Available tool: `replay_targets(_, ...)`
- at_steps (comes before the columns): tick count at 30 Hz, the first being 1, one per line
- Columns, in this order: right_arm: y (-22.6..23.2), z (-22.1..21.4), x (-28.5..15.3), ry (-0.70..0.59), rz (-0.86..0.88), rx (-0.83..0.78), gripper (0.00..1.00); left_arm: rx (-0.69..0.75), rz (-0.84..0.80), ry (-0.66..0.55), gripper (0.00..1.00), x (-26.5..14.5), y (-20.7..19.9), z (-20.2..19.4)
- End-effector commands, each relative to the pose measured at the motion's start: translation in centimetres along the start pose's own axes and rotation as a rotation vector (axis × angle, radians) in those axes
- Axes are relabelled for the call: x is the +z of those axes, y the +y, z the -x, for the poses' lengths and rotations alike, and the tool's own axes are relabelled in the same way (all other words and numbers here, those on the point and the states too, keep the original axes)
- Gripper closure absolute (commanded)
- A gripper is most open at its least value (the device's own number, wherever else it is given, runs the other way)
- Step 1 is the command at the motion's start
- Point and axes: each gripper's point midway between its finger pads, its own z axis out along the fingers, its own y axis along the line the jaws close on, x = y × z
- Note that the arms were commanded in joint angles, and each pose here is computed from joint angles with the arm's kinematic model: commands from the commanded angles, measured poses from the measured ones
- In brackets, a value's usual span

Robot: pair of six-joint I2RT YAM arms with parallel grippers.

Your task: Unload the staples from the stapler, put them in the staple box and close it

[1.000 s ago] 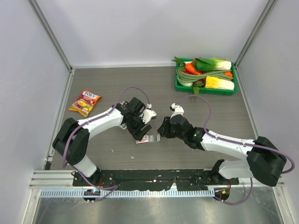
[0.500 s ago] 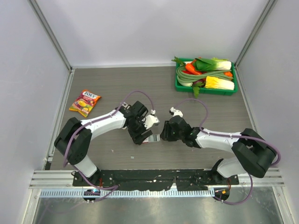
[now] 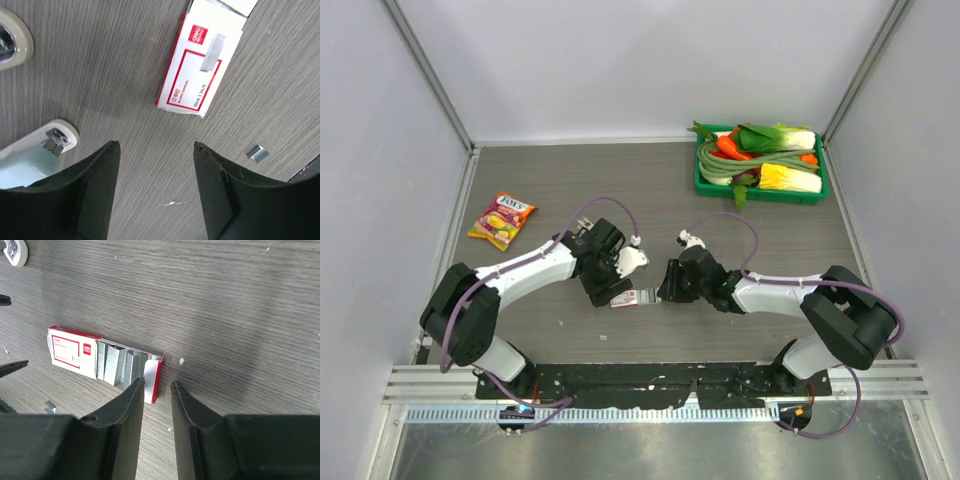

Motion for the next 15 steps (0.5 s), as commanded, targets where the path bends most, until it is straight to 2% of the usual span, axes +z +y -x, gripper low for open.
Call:
replay_targets(1,1.6,1.6,0.3,-0.032,0.053,-0.020,0.67,0.013,0.027,0.042,0.38,0.2,0.6,-1.8)
replay_targets(5,1.7,1.6,0.4,-0.033,0.056,-0.021,0.67,0.004,0.022,0.064,0.51,1.6,0.8,-2.0)
replay_targets(8,1.8,1.7,0.4,-0.031,0.056,-0.025,0.68,-0.013,0.010,0.070,0.58,2.5,0.8,-1.6)
replay_targets(15,1.7,1.5,0.5,-0.024,0.053,-0.034,0.69,-0.036,0.018,0.032,0.60,3.0,1.3,-0.2)
